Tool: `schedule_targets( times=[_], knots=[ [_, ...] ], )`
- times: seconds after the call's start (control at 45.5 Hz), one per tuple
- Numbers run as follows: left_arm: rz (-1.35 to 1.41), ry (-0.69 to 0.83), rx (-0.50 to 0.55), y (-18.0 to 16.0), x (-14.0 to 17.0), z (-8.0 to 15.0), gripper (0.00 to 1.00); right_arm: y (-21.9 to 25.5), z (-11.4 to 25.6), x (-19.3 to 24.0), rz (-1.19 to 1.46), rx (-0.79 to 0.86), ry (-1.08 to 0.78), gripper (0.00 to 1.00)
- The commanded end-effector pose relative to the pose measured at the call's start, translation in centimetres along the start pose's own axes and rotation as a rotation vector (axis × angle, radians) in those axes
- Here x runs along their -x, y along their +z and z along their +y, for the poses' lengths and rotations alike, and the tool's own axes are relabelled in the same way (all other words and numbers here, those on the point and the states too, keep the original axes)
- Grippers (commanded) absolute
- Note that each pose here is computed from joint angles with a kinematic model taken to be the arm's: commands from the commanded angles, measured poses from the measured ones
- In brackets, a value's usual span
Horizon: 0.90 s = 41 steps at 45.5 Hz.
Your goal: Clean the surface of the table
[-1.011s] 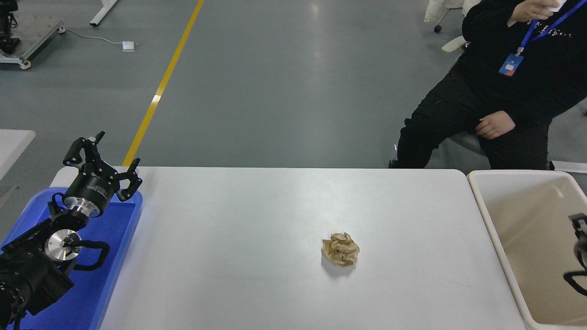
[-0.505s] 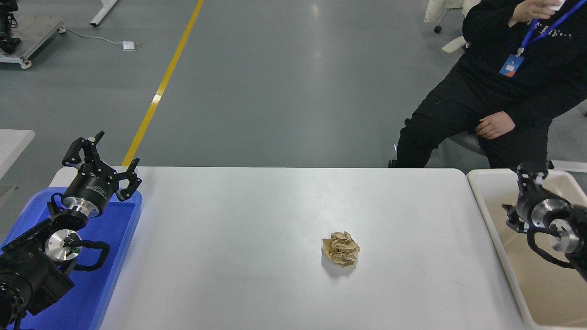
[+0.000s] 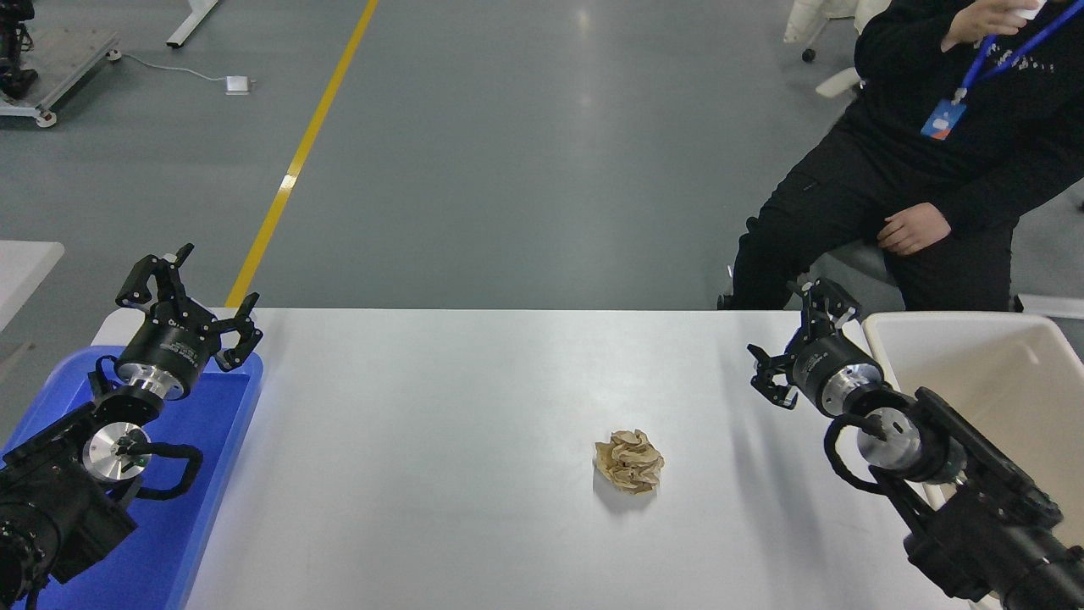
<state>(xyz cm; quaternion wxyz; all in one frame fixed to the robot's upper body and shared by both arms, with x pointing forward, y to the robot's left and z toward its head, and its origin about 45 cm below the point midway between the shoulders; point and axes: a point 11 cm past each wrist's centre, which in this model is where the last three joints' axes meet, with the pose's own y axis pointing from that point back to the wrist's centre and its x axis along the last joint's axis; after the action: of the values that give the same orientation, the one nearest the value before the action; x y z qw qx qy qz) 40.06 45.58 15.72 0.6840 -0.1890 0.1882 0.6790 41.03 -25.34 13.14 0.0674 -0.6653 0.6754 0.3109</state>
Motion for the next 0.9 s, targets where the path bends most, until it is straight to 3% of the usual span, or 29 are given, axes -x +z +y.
schedule_targets(
  times=[0.0, 0.44, 0.703, 0.879],
  knots=[
    [0.001, 0.000, 0.001, 0.0, 0.0, 0.0, 1.00, 1.3, -0.2, 2.3, -0.041, -0.050, -0.029, 1.00],
    [0.001, 0.000, 0.001, 0.0, 0.0, 0.0, 1.00, 1.8, 1.0, 1.5, -0.334, -0.043, -0.068, 1.00],
    [0.001, 0.000, 0.001, 0.0, 0.0, 0.0, 1.00, 5.9, 2.6, 4.3, 0.421, -0.046, -0.256, 1.00],
    [0.001, 0.000, 0.001, 0.0, 0.0, 0.0, 1.00, 7.4, 3.8, 1.5, 0.753, 0.025, -0.315, 1.00]
  ],
)
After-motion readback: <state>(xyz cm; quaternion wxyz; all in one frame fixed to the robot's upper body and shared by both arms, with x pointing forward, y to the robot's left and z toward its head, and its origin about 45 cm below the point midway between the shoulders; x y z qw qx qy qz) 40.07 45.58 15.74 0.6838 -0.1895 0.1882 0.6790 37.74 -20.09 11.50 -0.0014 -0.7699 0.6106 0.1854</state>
